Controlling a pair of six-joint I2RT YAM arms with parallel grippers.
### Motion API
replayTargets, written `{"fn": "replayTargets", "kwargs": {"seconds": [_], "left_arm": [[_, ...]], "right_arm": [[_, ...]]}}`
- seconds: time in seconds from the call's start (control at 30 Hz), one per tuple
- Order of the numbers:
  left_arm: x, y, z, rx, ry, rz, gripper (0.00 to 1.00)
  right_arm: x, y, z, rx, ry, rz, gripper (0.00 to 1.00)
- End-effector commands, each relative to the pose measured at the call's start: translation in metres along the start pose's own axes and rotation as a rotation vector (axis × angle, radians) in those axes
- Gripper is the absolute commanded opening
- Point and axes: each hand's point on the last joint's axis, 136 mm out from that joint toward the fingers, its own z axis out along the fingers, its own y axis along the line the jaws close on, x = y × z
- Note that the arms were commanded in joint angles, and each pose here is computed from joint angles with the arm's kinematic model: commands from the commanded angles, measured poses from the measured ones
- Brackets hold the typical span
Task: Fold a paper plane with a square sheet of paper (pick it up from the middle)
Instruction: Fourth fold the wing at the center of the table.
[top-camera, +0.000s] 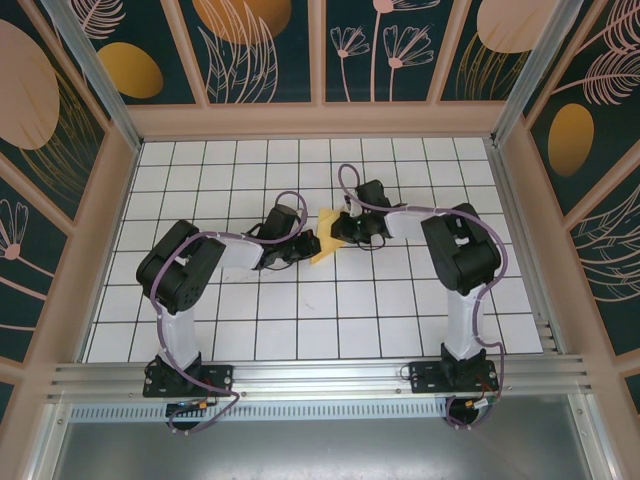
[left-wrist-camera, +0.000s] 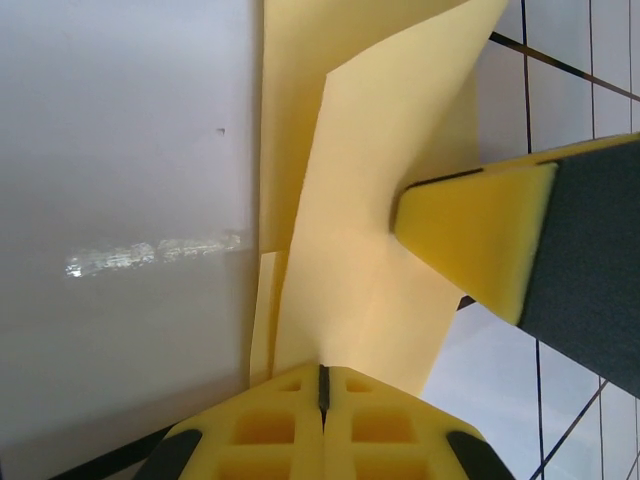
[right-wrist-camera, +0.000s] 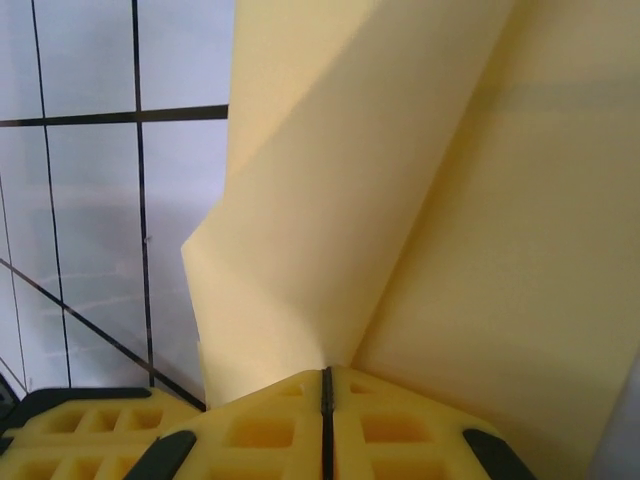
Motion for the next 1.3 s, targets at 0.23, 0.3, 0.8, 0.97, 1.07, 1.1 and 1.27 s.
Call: {"fn": "replayTargets", "kwargs": {"seconds": [0.23,0.3,0.8,0.97,1.07,1.1,1.27], "left_arm": [[0.025,0.042,0.006,-0.145,0.078,-0.029,0.04],[0.025,0.042,0.006,-0.146,0.077,-0.029,0.04],[0.039,0.054,0.003,-0.179,0.118,-0.028,0.04],[0.042,0.055,0.003,-0.181,0.13,-0.025,0.03],[0.043,0.056,0.003,-0.182,0.135,-0.024,0.03],[0.043,0.056,0.003,-0.181,0.137,-0.022,0.03],[0.045,0.056,0.003,-0.179,0.145,-0.018,0.03]], "right_arm": [[0.006,0.027,0.005,-0.054,0.001,-0.074,0.07],[0.008,0.025,0.011,-0.05,0.016,-0.073,0.08],[-0.018,-0.012,0.016,0.01,-0.001,-0.041,0.08],[-0.035,-0.02,0.011,0.014,-0.029,-0.035,0.08],[-0.045,-0.026,0.01,0.021,-0.044,-0.029,0.08],[-0.048,-0.028,0.01,0.025,-0.05,-0.026,0.08],[-0.065,-0.039,0.008,0.041,-0.075,-0.011,0.08]]}}
